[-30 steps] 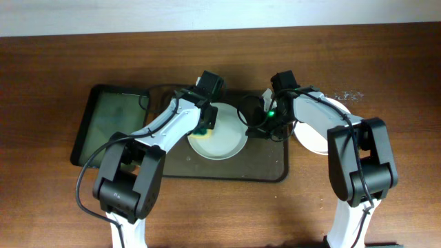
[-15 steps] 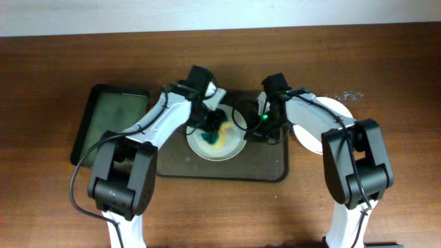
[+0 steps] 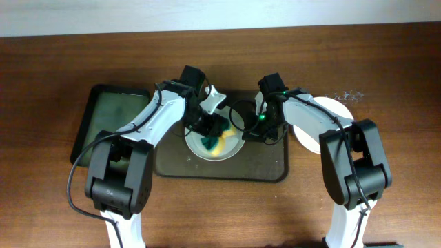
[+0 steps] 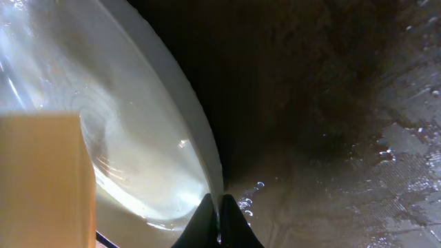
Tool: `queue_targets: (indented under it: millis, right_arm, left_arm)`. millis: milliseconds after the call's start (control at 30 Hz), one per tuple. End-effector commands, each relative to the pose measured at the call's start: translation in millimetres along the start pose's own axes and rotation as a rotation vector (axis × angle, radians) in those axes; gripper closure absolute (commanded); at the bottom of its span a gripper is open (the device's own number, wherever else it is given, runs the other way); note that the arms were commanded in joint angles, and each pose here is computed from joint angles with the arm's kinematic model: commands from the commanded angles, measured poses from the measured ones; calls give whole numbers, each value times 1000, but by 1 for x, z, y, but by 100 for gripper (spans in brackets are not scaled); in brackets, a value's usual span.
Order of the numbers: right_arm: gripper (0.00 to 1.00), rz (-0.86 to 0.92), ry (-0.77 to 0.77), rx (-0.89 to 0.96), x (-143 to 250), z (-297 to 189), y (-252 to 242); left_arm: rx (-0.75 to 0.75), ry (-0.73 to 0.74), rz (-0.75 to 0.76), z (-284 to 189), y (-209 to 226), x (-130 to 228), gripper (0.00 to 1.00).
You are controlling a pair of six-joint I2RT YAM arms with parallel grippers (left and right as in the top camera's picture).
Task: Clean dirty plates on tray and stack at the side
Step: 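Scrub the last plate with the sponge while the right gripper holds its rim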
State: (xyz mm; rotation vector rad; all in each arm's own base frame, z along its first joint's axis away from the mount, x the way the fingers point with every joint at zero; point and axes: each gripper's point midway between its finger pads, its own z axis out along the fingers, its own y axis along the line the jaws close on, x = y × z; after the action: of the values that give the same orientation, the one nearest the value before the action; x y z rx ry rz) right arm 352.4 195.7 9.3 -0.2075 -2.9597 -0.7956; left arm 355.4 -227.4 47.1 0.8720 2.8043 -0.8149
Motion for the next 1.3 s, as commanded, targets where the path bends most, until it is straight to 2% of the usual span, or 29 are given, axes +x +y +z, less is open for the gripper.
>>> queue_targets:
  millis: [0,33,67,133,233,400,500,600,733,867,1000,1100,1133,1200,1267]
  right_arm:
    - [96,10,-6,57,0,2,-12]
    - [96,10,-6,57,0,2,-12]
    - [96,10,-6,57,0,2,-12]
    - [96,11,-4,58,1,2,-12]
    - [96,11,-5,59,1,2,-12]
    - [96,10,-7,57,0,2,-12]
    - [96,10,-7,57,0,2,-12]
    - [96,9,-7,57,0,2,-12]
    - [96,9,-6,57,0,2,-12]
    - [96,9,-7,57,0,2,-12]
    - [96,9,-7,57,0,2,-12]
    - [96,5,-7,57,0,2,-12]
    - [96,6,-7,57,0,2,-12]
    - [96,6,-7,57,0,2,-12]
    - [96,6,-7,57,0,2,-12]
  left_arm:
    - [48,-91,96,0,-5,-23,100]
    - [-44,-115,54,-1,11,-32,100]
    - [-216,-163,-26,-7,42,-44,100]
    - [-445,-251,-96,-24,80,-62,100]
    - [-639,-305,-188,-42,111,-64,100]
    - [-542,-65,-226,-14,87,-8,100]
    - [-498,20,-200,-2,65,8,100]
    - [-252,44,-15,13,25,4,100]
    - [-251,2,38,0,27,-14,100]
    - [-245,-61,63,-34,27,-41,100]
    - [-146,-27,53,-38,11,-32,100]
    - [-196,-37,-85,-29,25,-28,100]
    - [-349,-74,-254,-25,53,-25,100]
    - [-541,-157,-460,-26,91,-18,100]
    - [-648,-217,-554,-23,114,-9,100]
